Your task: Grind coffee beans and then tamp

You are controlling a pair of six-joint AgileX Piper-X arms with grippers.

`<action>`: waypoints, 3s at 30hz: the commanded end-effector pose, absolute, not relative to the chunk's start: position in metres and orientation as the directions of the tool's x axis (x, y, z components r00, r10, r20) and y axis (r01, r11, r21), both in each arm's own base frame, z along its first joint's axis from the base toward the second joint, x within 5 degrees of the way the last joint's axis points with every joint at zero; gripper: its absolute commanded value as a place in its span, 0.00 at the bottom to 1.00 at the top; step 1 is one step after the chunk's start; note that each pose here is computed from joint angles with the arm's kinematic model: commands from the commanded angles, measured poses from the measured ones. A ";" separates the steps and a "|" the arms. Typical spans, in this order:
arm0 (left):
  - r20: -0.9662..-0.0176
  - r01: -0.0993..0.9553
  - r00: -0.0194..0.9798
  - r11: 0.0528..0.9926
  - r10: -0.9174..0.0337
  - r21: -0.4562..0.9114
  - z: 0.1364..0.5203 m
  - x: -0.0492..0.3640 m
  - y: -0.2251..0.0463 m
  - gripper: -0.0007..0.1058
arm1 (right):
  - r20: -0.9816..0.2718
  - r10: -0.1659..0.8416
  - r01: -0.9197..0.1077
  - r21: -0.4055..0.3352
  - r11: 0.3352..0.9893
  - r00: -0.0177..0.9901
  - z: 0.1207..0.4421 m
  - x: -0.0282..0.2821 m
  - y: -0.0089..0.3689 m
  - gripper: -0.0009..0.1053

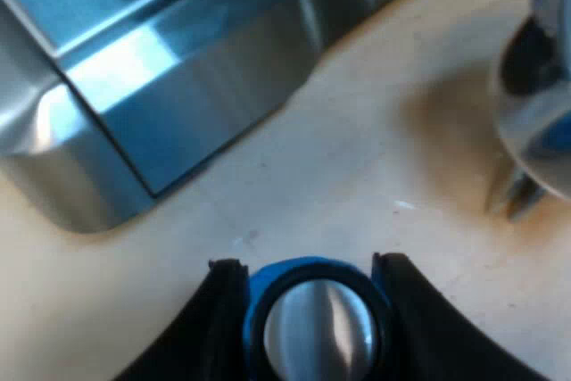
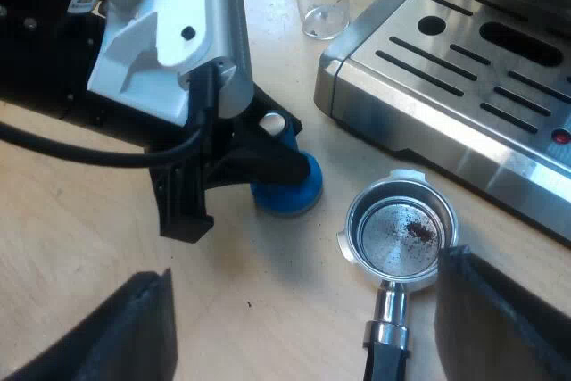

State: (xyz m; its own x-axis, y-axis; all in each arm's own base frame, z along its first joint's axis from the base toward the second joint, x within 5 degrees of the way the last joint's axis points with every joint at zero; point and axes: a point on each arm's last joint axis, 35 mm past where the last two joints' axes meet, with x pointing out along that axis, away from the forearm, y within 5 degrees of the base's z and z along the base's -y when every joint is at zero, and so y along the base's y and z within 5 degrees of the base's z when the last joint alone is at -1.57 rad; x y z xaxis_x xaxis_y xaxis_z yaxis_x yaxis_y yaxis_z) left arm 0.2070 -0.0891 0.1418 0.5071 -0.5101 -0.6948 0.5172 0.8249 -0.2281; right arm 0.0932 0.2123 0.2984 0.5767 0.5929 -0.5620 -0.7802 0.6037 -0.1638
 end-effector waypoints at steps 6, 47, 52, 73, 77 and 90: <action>-0.674 0.525 0.518 0.818 -0.527 -0.235 0.163 0.196 -0.086 0.04 | -0.548 0.602 -0.782 -0.171 0.599 0.581 0.303 0.094 0.212 0.60; -0.546 0.585 0.588 0.780 -0.597 -0.223 0.237 0.108 -0.054 0.04 | -0.684 0.529 -0.787 -0.106 0.608 0.502 0.257 0.112 0.189 0.60; -0.546 0.584 0.588 0.780 -0.597 -0.224 0.237 0.108 -0.054 0.04 | -0.679 0.530 -0.781 -0.105 0.615 0.509 0.248 0.114 0.183 0.60; -0.475 0.589 0.597 0.755 -0.646 -0.287 0.268 0.109 -0.056 0.04 | -0.607 0.582 -0.775 -0.091 0.626 0.541 0.251 0.097 0.154 0.60; -0.472 0.593 0.594 0.751 -0.651 -0.289 0.275 0.113 -0.058 0.04 | -0.582 0.603 -0.778 -0.086 0.622 0.546 0.253 0.096 0.157 0.60; -0.500 0.647 0.542 0.715 -0.676 -0.266 0.294 0.137 -0.072 0.04 | -0.577 0.605 -0.778 -0.085 0.623 0.548 0.254 0.097 0.157 0.60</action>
